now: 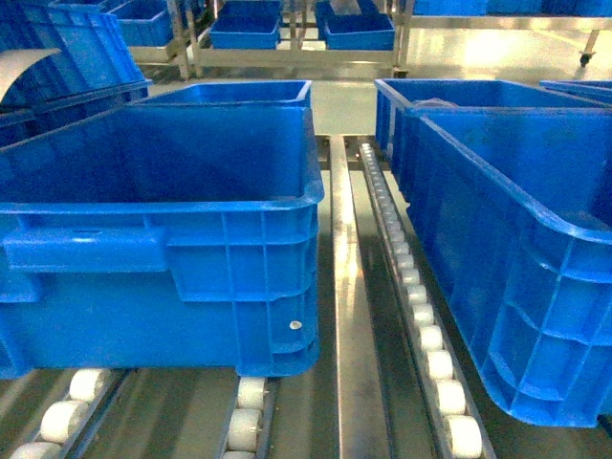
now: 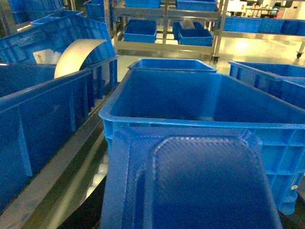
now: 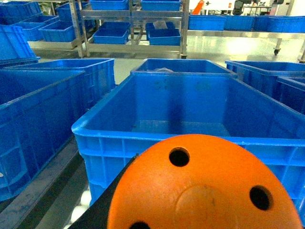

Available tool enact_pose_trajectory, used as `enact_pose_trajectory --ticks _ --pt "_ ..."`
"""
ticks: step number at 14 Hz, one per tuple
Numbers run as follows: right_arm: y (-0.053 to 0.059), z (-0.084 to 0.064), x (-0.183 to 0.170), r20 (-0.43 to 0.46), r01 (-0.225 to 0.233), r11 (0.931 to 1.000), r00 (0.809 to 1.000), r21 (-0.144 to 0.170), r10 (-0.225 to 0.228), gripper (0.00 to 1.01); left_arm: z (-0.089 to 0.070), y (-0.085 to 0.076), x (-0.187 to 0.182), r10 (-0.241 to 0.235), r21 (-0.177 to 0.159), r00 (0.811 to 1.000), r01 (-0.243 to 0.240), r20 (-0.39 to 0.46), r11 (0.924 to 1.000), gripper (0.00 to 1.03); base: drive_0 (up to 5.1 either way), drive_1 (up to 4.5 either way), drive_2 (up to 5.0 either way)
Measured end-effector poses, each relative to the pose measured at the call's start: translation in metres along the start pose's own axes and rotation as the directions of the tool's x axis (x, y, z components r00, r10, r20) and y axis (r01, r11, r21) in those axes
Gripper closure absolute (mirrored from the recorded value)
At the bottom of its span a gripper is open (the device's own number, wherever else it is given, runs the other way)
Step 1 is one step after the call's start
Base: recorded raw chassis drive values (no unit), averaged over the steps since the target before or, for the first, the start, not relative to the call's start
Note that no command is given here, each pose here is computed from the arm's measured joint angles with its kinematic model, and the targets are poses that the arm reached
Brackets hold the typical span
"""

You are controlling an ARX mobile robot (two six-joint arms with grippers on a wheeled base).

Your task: Sort blue parts and orange caps into right shelf containers

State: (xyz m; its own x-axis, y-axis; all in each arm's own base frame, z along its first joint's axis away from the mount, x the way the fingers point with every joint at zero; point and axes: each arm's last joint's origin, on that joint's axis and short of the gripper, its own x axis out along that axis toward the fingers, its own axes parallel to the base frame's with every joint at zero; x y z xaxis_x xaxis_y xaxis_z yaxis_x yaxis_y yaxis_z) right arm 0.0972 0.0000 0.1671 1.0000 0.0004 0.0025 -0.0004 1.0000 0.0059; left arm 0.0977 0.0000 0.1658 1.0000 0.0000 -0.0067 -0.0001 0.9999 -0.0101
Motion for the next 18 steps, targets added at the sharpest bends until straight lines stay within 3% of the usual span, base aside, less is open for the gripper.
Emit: enact_pose_trajectory --ticks 5,8,10,12,13,14,15,17,18 --pt "0.0 0.0 0.0 0.001 0.0 1.0 1.0 0.0 0.0 0.58 0.0 0.0 0.0 0.0 0.0 1.0 0.0 0.0 1.0 0.62 0.0 0.0 0.0" --pt "0.001 0.014 -0.002 0.163 0.038 0.9989 0.986 -0.028 -0.033 0.58 0.001 0.0 0.0 0.005 -0.001 1.0 -0.005 0.016 1.0 0.62 0.0 0.0 0.0" --pt "0.001 0.02 -0.003 0.229 0.036 0.9987 0.973 -0.037 -0.026 0.58 0.008 -0.001 0.001 0.033 -0.017 0.993 -0.031 0.109 0.9994 0.62 0.0 0.0 0.0" --pt "0.002 0.021 -0.002 0.23 0.032 0.9983 0.973 -0.048 -0.02 0.58 0.017 -0.002 0.001 0.045 -0.032 0.98 -0.04 0.195 0.9987 0.62 0.0 0.0 0.0" --pt "0.004 0.022 -0.001 0.225 0.025 0.9977 0.974 -0.063 -0.01 0.58 0.028 -0.002 0.002 0.044 -0.041 0.954 -0.033 0.298 0.9986 0.62 0.0 0.0 0.0" --pt "0.006 0.024 0.002 0.23 -0.013 0.9951 0.972 -0.098 0.036 0.58 0.031 -0.001 0.016 0.041 -0.04 0.955 -0.031 0.294 0.9987 0.62 0.0 0.0 0.0" --pt "0.004 0.035 0.012 0.236 -0.02 0.9931 0.971 -0.115 0.047 0.58 0.033 -0.003 0.034 0.007 -0.03 0.966 0.001 0.258 0.9995 0.62 0.0 0.0 0.0" --pt "-0.002 0.077 0.043 0.292 0.025 0.9929 0.956 -0.116 0.011 0.58 0.077 -0.009 0.085 -0.047 -0.018 0.942 0.056 0.332 0.9983 0.62 0.0 0.0 0.0" --pt "-0.003 0.1 0.075 0.308 0.029 0.9929 0.951 -0.115 0.008 0.58 0.102 -0.014 0.128 -0.056 -0.035 0.946 0.071 0.32 0.9969 0.62 0.0 0.0 0.0"
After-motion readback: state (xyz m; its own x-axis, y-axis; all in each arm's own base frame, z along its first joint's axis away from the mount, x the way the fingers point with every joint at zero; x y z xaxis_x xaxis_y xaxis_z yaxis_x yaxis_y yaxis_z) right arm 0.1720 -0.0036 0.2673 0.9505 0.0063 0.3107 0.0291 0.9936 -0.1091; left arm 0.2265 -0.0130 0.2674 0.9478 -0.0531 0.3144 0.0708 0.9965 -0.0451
